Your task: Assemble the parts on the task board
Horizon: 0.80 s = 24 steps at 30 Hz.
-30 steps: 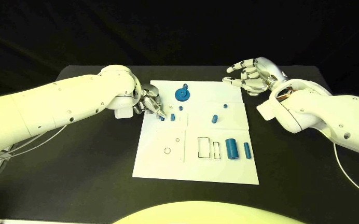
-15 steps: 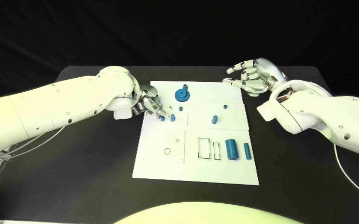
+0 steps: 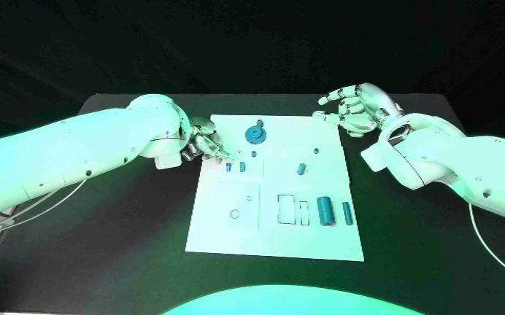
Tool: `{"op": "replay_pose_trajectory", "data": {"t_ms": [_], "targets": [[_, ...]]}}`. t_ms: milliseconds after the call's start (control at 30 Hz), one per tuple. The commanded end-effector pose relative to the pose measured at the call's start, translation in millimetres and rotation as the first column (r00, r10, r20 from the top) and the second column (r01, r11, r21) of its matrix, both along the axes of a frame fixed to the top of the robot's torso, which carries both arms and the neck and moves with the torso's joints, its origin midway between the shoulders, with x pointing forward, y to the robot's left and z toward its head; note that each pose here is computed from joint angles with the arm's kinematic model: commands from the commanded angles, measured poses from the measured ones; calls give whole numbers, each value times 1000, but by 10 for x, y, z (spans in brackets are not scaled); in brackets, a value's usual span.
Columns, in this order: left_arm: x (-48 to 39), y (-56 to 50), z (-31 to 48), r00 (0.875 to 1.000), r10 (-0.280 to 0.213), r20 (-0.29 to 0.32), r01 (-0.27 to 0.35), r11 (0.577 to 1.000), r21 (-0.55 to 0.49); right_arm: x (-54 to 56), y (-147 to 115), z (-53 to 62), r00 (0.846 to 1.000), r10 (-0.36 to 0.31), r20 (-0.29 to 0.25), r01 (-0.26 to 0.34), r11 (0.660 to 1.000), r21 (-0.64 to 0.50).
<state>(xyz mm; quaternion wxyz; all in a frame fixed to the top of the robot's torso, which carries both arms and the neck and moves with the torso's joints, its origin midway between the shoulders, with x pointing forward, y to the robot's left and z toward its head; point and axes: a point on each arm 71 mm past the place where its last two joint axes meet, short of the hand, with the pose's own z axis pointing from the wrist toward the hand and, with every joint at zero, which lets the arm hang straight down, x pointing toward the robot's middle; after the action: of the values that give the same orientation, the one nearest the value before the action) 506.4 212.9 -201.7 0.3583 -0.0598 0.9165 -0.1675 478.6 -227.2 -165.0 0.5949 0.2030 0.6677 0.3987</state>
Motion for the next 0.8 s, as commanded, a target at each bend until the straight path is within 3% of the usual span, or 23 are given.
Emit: {"op": "replay_pose_trajectory", "data": {"t_ms": [33, 167, 300, 400, 533, 600, 667, 700, 800], "targets": [[-2, -41, 85, 999, 29, 40, -23, 991, -134, -5, 8, 3, 1000, 13, 9, -13, 1000, -3], [-2, -65, 205, 990, 42, 132, -8, 969, -248, -4, 1, 2, 1000, 11, 10, -11, 1000, -4], [-12, -137, 338, 964, 45, 262, 53, 934, -353, -2, -4, 2, 1000, 9, 11, -9, 1000, -4], [-44, -206, 402, 931, 21, 365, 127, 918, -377, 0, -8, 2, 1000, 7, 13, -7, 1000, -3], [-119, -305, 429, 864, -38, 501, 244, 903, -354, 6, -18, 1, 1000, 4, 14, -4, 1000, -1], [-167, -352, 403, 829, -75, 555, 297, 899, -322, 8, -23, 1, 1000, 3, 15, -3, 1000, 0], [-200, -384, 372, 806, -103, 583, 328, 897, -295, 9, -25, 1, 1000, 2, 15, -2, 1000, 0], [-229, -422, 327, 784, -135, 606, 358, 896, -263, 10, -27, 0, 1000, 2, 15, -2, 1000, 0], [-261, -474, 248, 758, -182, 627, 392, 895, -214, 10, -27, -3, 1000, 3, 15, -3, 1000, 0]]}}
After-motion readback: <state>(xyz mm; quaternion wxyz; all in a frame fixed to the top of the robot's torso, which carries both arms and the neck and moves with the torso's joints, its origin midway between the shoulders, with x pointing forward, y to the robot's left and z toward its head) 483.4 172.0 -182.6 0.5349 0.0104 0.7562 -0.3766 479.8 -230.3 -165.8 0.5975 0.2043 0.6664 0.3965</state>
